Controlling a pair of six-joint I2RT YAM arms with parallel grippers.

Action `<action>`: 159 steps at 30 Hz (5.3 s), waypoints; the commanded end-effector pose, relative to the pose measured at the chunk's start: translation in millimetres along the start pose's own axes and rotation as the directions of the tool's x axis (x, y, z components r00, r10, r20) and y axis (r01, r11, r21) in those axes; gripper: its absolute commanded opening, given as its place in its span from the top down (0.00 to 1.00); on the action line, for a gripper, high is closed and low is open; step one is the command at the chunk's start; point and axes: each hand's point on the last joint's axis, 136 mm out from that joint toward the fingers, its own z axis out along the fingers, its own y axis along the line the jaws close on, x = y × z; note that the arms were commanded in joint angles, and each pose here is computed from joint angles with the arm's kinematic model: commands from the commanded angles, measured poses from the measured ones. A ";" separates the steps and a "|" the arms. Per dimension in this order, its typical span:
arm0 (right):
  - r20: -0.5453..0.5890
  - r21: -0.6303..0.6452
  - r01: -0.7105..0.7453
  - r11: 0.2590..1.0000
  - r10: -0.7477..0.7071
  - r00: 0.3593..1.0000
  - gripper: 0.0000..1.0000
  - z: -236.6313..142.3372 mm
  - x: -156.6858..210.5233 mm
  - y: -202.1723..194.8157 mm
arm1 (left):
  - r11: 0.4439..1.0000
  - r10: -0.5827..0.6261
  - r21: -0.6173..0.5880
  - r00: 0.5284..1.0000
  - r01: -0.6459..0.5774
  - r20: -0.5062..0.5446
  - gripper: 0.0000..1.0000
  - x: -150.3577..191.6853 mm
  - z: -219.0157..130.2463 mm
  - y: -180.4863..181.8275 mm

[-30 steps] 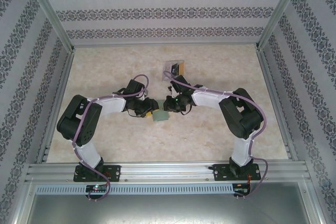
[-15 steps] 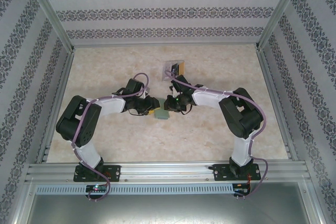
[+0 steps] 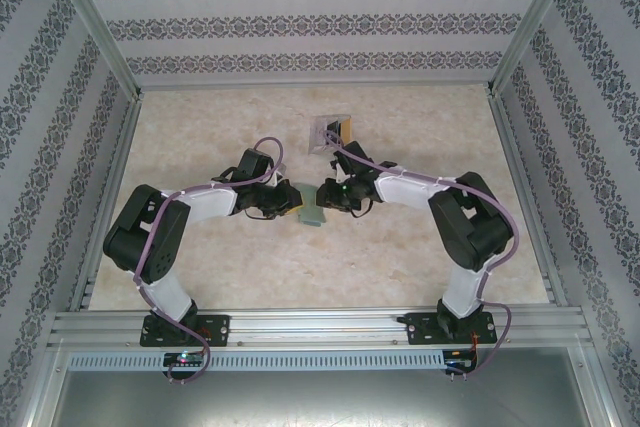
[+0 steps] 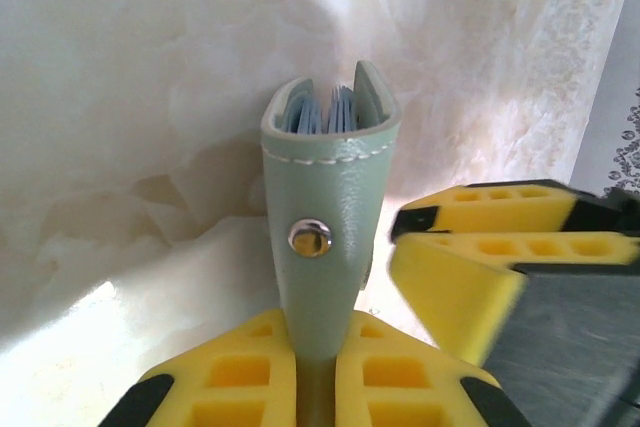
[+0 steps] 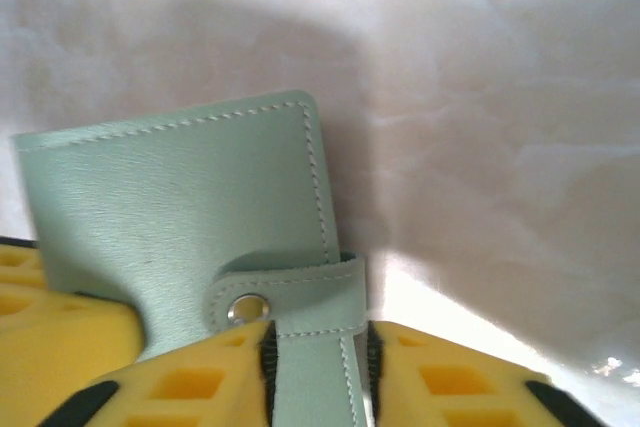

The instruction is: Take the credit cards out of the card holder

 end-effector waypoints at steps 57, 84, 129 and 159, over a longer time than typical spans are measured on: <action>0.080 0.457 0.058 0.888 -0.105 0.991 1.00 -24.5 -15.0 -52.1 | 0.985 0.092 -0.145 0.996 -0.092 -0.005 1.00 -14.6 -2.8 4.4; 0.058 0.233 0.060 0.971 -0.076 0.995 0.78 20.7 -10.6 -8.4 | 0.812 0.269 -0.580 0.926 -0.071 0.263 0.01 -80.0 -101.1 25.6; 0.183 -0.098 0.268 0.958 -0.248 0.951 0.94 -56.0 -37.8 94.9 | 0.878 0.119 -0.462 0.880 0.122 0.460 0.01 -75.7 -134.3 41.5; 0.066 0.156 0.068 0.985 -0.079 0.995 0.93 -41.6 -19.7 -56.3 | 0.989 0.013 -0.148 0.997 -0.001 0.079 0.43 -46.7 -25.9 -6.5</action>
